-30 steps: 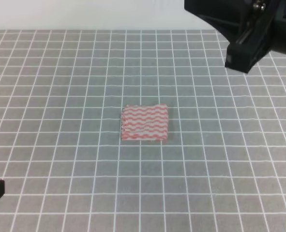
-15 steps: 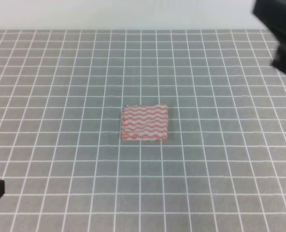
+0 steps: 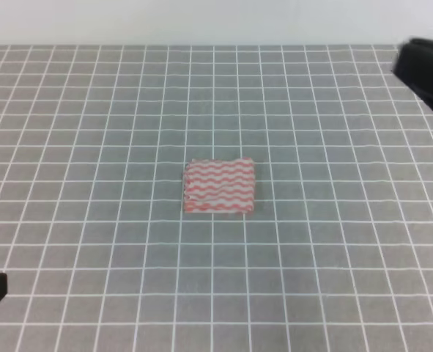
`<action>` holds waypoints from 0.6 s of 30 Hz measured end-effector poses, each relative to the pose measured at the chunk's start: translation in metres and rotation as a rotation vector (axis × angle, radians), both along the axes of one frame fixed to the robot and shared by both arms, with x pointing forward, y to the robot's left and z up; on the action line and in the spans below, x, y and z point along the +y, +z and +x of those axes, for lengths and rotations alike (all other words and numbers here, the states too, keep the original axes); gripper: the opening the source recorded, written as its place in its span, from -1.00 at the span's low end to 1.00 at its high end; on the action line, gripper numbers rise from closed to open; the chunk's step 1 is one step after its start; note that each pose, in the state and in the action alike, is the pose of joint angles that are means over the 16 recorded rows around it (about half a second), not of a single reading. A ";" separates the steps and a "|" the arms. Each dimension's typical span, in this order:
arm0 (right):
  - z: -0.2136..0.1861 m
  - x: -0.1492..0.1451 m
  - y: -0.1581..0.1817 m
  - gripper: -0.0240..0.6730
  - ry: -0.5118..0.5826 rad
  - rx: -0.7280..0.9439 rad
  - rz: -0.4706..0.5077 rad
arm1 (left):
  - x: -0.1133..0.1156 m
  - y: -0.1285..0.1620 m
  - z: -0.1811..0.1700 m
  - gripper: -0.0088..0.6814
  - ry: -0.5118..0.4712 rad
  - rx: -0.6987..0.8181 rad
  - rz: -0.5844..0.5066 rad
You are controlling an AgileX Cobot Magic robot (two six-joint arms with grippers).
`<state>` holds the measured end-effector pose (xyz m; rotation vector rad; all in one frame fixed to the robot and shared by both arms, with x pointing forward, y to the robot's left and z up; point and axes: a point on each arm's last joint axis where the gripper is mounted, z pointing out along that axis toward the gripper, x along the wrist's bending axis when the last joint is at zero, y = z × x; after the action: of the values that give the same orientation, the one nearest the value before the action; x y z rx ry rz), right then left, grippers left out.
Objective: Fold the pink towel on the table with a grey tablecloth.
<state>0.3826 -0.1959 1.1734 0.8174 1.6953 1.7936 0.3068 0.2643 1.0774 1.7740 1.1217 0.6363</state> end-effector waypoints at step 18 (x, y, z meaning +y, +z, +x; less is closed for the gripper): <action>-0.005 -0.031 -0.081 -0.98 -0.265 0.084 -0.152 | 0.000 0.000 0.002 -0.98 0.001 0.000 0.001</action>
<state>0.3776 -0.2271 1.0926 1.0099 1.6647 1.4535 0.3084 0.2638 1.0776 1.7746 1.1227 0.6375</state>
